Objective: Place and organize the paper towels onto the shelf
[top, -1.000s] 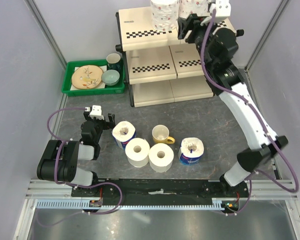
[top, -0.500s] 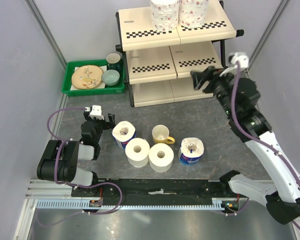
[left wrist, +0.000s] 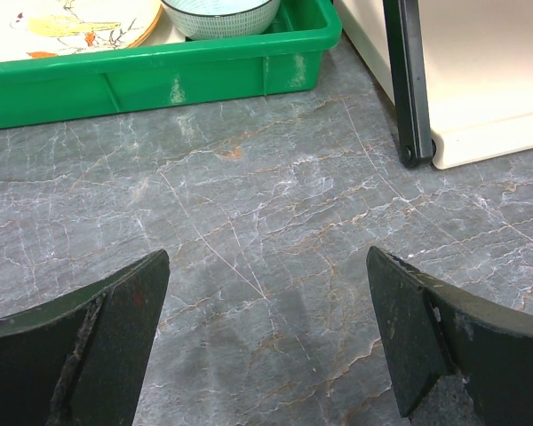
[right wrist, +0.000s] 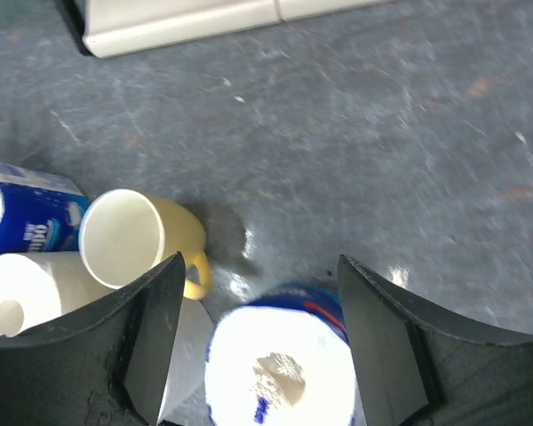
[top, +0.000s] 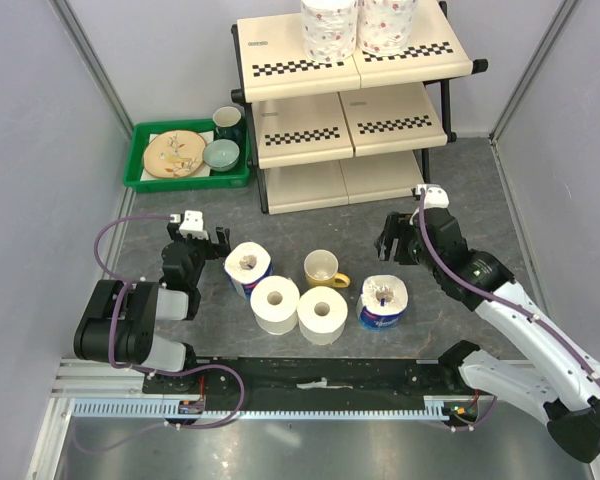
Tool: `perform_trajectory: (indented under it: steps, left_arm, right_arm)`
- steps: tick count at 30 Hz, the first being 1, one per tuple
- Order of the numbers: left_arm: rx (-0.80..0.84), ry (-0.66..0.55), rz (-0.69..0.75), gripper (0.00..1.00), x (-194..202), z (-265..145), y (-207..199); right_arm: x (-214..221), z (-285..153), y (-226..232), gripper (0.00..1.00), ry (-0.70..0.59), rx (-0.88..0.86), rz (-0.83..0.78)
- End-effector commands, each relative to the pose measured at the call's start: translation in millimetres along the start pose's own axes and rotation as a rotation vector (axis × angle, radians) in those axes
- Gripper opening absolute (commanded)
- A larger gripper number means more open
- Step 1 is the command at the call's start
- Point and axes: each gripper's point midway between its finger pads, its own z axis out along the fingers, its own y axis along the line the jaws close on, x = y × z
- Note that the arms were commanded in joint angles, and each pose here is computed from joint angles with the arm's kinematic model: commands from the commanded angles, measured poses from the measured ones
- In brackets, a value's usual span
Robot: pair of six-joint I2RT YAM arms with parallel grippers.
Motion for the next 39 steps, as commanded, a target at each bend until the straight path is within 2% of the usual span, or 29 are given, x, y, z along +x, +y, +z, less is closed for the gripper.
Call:
perform_trajectory:
  steps: [1,6,17,28,39]
  left_arm:
    - [0.009,-0.054,0.025,1.00,-15.6,3.4,-0.2]
    - [0.009,-0.055,0.025,1.00,-16.1,3.4,-0.2]
    - [0.009,-0.055,0.024,1.00,-16.1,3.4,-0.3]
    - [0.009,-0.055,0.025,1.00,-16.1,3.4,-0.2]
    - [0.009,-0.055,0.025,1.00,-16.1,3.4,-0.2]
  right_arm:
    - [21.5,-17.0,-31.9,0.76,0.044,0.134,0.048]
    - [59.0,-30.9,-48.2,0.74,0.155,0.179,0.072]
    - [93.0,-41.7,-47.6,0.70,0.228,0.138,0.164]
    - [113.8,-37.5,-36.9,0.70,0.273,0.066,0.222]
    - [124.9,-29.5,-37.8,0.70,0.296,0.067,0.222]
